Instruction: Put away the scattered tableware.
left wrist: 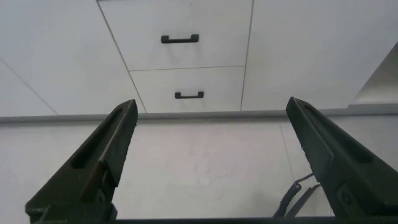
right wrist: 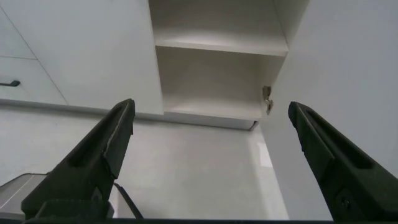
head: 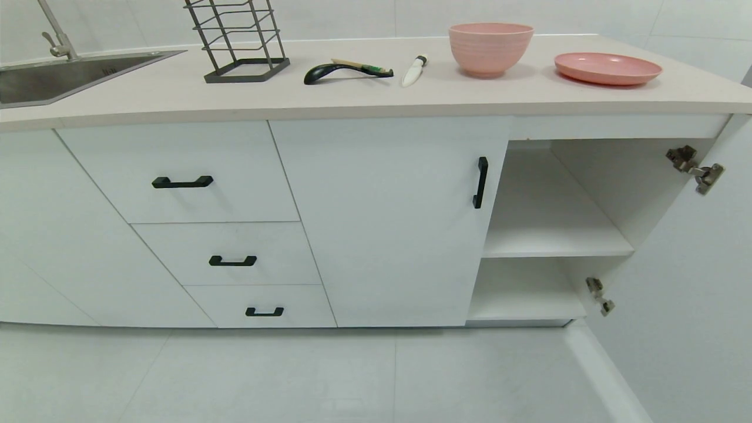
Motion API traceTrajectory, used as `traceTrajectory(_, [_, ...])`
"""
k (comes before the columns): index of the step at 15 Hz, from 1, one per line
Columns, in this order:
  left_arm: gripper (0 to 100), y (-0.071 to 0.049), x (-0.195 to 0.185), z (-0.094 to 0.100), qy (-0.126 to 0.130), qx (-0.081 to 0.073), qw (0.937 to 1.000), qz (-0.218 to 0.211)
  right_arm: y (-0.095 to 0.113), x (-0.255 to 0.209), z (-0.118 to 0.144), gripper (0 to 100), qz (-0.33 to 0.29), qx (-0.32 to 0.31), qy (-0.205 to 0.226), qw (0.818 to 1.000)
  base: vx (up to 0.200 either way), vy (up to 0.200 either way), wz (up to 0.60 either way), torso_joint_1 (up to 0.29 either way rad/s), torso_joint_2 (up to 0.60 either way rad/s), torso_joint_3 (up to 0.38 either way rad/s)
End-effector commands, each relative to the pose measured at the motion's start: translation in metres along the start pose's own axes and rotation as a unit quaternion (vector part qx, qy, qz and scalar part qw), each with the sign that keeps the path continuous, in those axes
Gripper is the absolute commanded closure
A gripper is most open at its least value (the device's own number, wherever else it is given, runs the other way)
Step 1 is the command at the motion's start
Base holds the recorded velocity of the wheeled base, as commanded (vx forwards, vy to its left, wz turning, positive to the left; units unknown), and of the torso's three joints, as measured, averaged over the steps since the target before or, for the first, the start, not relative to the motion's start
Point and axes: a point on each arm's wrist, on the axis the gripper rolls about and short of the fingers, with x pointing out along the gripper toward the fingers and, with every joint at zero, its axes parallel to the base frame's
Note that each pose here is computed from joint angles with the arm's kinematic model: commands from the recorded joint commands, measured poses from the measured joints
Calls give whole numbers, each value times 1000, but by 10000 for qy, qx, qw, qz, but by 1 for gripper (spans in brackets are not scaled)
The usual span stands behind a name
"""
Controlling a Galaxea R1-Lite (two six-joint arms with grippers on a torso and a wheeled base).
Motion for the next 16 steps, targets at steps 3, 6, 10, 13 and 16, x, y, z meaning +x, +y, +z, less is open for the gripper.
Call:
traceTrajectory(3, [0, 0, -1, -3, -63, -41, 10000, -10, 0, 0, -1, 0, -37, 29, 13, 10000, 0, 0, 0, 0, 0, 0])
traceTrajectory(6, [0, 0, -1, -3, -62, -241, 9997, 4, -1, 0, -1, 0, -129, 144, 25, 9998, 0, 0, 0, 0, 0, 0])
traceTrajectory(10, [0, 0, -1, -2, -77, -526, 9985, 148, -1, 0, -1, 0, -144, 152, 25, 9998, 0, 0, -300, 0, 4, 1])
traceTrajectory(13, [0, 0, -1, -2, -77, -511, 9986, 148, -1, 0, -1, 0, -152, 167, 26, 9997, 0, 0, -200, 2, -1, 2])
traceTrajectory(16, [0, 0, -1, -2, -77, -518, 9985, 148, -1, 0, -1, 0, -183, 205, 26, 9996, 0, 0, 0, 0, 0, 0])
